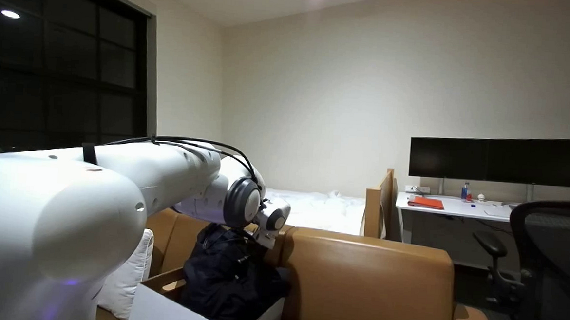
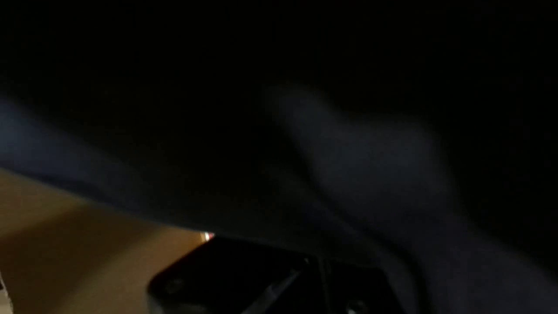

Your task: Put the blue jacket in the box

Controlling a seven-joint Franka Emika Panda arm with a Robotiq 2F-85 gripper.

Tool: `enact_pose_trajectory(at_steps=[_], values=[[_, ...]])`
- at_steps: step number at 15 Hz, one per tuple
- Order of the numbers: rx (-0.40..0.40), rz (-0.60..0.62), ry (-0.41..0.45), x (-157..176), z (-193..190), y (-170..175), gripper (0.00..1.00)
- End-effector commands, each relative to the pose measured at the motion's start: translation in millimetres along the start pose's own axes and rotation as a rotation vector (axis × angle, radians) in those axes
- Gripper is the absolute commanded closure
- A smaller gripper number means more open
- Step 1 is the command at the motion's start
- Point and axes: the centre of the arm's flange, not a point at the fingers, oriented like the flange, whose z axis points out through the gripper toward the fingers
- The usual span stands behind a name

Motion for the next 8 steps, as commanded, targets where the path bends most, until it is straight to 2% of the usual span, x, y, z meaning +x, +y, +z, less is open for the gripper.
enact_pose_trajectory(at_steps=[1, 3, 5, 8], values=[[0.011, 0.14, -0.019, 31.5, 52.9, 46.6, 0.55], [0.026, 0.166, -0.022, 37.7, 47.1, 58.0, 0.43], [0.125, 0.169, -0.044, 39.0, 17.2, 75.7, 0.32], [0.202, 0.143, 0.041, 24.5, -15.5, 88.3, 0.13]])
